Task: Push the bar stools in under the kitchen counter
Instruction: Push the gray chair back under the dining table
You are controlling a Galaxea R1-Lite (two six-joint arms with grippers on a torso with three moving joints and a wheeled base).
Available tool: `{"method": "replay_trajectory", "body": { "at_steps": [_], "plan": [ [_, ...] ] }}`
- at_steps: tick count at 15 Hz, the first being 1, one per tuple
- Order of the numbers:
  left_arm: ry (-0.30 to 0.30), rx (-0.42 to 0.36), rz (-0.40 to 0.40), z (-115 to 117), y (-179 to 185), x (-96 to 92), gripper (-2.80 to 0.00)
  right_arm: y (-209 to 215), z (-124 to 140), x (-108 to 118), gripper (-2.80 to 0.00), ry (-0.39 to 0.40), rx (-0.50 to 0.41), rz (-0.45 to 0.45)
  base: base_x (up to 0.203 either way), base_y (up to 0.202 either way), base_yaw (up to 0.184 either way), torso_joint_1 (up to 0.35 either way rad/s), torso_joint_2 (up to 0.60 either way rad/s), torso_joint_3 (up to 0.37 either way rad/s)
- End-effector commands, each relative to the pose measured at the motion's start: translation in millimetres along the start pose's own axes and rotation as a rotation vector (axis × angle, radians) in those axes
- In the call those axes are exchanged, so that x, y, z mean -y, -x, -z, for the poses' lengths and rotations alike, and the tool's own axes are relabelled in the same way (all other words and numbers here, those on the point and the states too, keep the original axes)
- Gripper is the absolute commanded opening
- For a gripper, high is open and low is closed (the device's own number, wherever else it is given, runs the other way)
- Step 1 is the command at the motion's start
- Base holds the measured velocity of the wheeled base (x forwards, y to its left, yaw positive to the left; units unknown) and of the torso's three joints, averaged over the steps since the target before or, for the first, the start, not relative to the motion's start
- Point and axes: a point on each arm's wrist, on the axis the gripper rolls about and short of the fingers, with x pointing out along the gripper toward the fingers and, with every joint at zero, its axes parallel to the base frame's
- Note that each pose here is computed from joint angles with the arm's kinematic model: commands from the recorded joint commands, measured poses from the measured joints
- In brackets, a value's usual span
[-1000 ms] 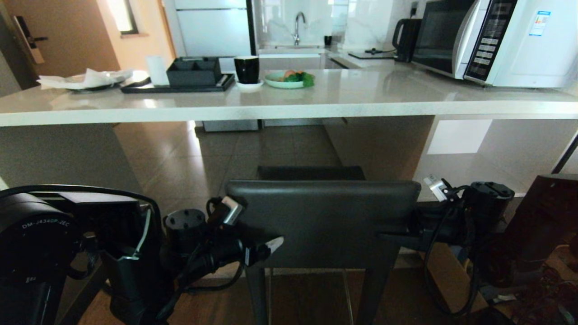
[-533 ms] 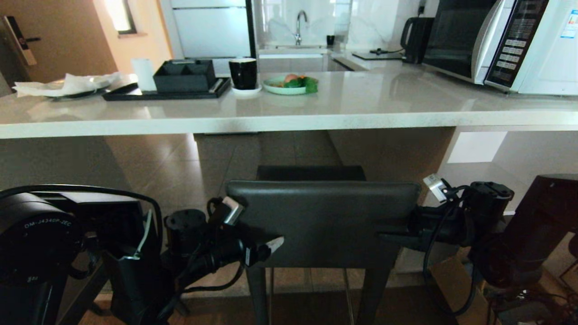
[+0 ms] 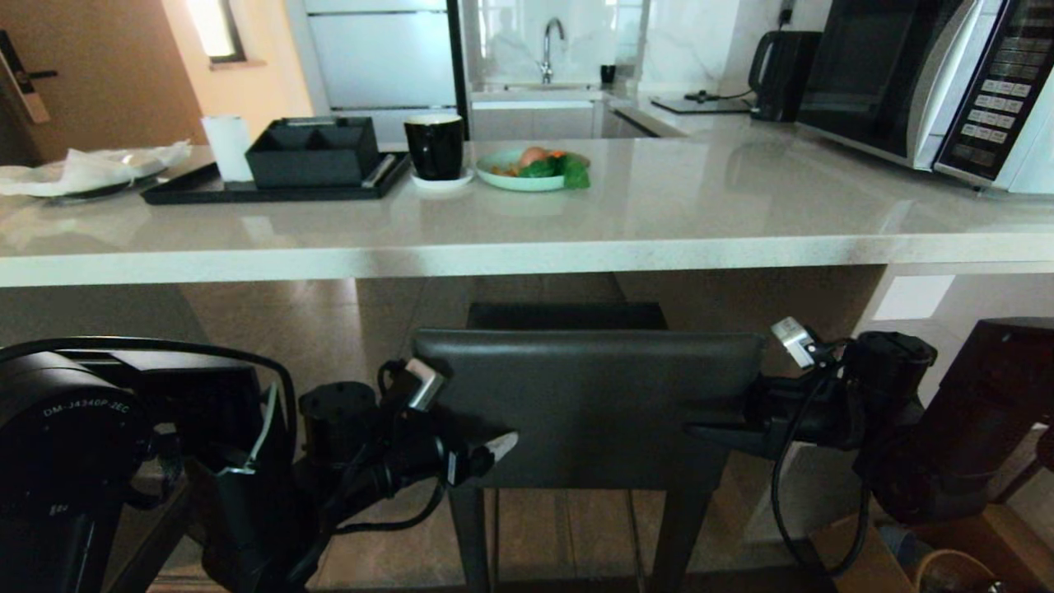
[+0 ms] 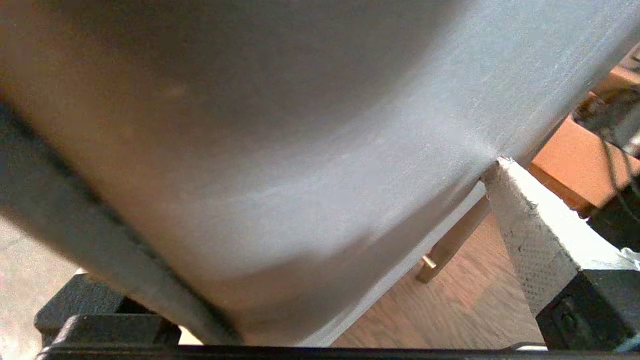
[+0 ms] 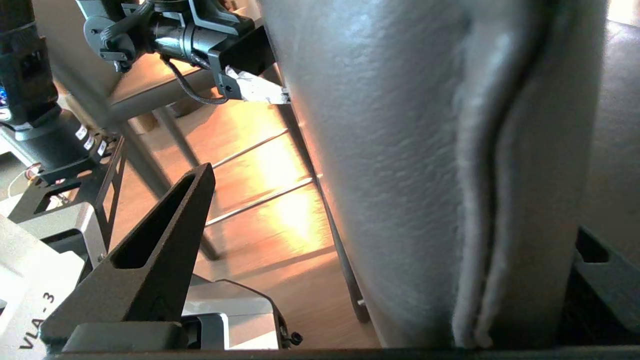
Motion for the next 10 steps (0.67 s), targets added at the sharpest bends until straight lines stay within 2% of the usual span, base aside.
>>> {"method": "replay_trajectory", "body": {
  "at_steps": [1, 6, 10],
  "plan": [
    [-0.006, 0.016, 0.003, -3.2, 0.2, 0.4, 0.0, -0.1, -0.3, -0.4, 0.0, 0.006, 0.001, -0.008, 0.19, 0.0, 0.0, 0.006, 0.0, 0.006],
    [-0.009, 0.017, 0.006, -3.7, -0.1, 1.8, 0.0, -0.1, -0.6, -0.3, 0.0, 0.007, 0.001, -0.008, 0.184, 0.0, 0.0, 0.003, 0.0, 0.001],
    [-0.013, 0.018, 0.005, -4.5, 0.6, 2.0, 0.0, 0.8, 0.4, -1.5, 0.0, 0.0, 0.0, -0.006, 0.0, 0.0, 0.0, 0.0, 0.0, 0.0]
  ]
}}
